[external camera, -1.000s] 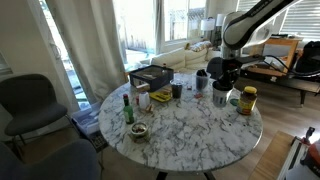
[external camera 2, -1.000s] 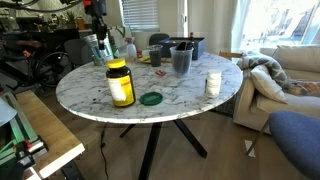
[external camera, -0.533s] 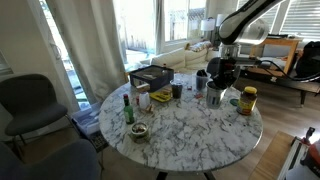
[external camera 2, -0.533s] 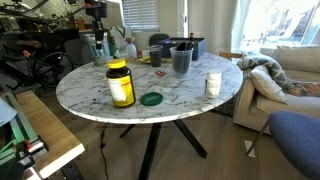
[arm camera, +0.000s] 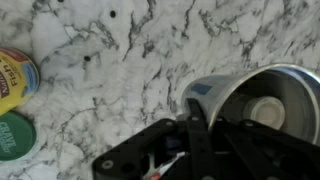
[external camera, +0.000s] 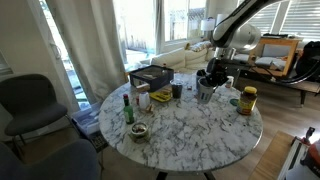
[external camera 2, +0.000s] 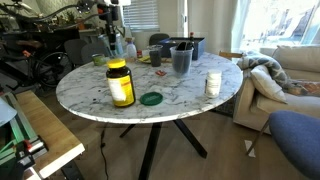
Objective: Place the silver cup upright.
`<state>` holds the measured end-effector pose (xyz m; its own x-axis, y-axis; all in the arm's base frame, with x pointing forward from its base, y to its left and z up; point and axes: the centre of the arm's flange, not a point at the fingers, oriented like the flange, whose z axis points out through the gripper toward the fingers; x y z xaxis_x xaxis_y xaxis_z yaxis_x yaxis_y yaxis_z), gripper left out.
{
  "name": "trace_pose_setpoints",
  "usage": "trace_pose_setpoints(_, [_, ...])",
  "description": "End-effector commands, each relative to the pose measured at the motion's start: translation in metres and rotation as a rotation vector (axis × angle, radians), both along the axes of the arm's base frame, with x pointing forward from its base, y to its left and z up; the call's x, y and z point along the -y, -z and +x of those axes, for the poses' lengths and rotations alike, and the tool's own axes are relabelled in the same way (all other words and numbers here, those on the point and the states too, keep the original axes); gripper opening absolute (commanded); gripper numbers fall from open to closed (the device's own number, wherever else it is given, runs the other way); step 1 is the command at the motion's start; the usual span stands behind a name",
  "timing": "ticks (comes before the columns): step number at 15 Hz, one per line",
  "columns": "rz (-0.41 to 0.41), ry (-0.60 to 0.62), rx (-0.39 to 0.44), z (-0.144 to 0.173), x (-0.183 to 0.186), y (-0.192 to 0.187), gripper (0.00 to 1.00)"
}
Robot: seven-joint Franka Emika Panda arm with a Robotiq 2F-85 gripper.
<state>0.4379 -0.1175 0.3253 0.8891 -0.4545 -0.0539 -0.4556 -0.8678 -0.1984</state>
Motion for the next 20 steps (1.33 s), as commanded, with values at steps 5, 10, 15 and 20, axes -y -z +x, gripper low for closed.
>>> trace_pose_setpoints(5, [0.061, 0.146, -0.055, 0.025, 0.009, 0.053, 0.01])
trace_pose_setpoints(10, [0.064, 0.196, -0.103, 0.028, 0.014, 0.081, 0.01])
trace_pose_setpoints(15, [0.066, 0.197, -0.102, 0.028, 0.012, 0.069, 0.42])
trace_pose_setpoints(20, [0.09, 0.09, 0.041, 0.004, 0.007, -0.035, 0.8])
